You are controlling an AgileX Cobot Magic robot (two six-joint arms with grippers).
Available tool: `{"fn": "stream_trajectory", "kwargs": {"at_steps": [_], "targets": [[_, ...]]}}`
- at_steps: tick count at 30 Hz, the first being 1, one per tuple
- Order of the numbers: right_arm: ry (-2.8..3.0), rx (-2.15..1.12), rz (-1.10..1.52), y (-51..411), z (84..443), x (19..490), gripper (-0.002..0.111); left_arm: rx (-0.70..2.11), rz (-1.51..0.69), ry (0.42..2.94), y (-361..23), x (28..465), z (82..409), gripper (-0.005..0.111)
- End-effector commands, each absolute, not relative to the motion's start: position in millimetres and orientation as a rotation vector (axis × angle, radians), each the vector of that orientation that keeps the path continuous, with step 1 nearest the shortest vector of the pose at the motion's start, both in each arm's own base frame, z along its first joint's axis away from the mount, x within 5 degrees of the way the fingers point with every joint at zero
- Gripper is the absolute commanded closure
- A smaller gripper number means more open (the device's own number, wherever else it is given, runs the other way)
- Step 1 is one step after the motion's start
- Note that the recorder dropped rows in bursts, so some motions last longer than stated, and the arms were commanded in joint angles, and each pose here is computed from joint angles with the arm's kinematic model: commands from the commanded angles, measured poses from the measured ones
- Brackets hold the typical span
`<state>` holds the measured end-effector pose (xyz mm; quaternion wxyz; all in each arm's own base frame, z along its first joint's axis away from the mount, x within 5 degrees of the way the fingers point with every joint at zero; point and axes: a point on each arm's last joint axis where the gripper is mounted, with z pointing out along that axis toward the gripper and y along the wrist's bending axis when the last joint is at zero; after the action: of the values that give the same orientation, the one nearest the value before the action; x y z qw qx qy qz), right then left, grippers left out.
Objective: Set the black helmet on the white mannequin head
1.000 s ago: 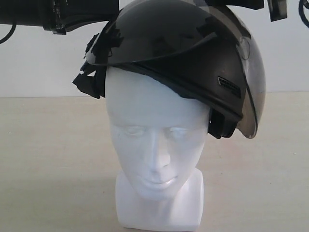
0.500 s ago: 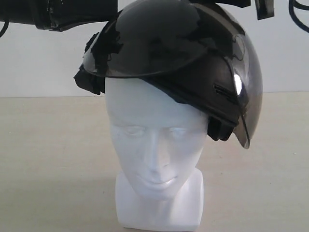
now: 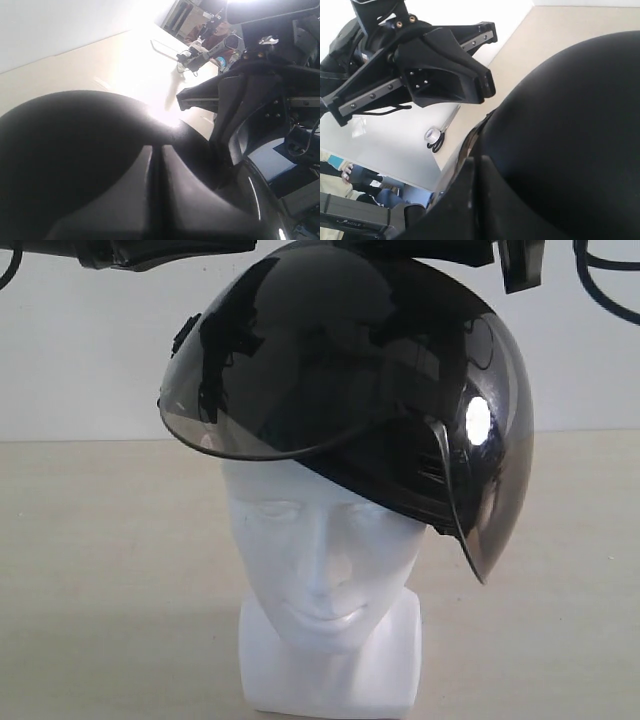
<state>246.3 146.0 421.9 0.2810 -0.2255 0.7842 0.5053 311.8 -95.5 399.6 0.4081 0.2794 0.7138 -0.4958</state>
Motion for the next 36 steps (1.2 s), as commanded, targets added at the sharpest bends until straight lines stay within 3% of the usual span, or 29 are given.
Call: {"fn": "stream_trajectory", "kwargs": {"at_steps": [1,25,36], "targets": [[2.200,-0.723,1.304,147,408,241,0.109,0.723,-1.257,1.794,-99,308,403,0.102],[2.195,-0.816,1.342,165,408,228,0.109,0.763,-1.285,1.788,-112,304,403,0.102],[2.101,-0.658,1.133,150,442,223,0.109,0.763,-1.285,1.788,-112,304,403,0.102]]}}
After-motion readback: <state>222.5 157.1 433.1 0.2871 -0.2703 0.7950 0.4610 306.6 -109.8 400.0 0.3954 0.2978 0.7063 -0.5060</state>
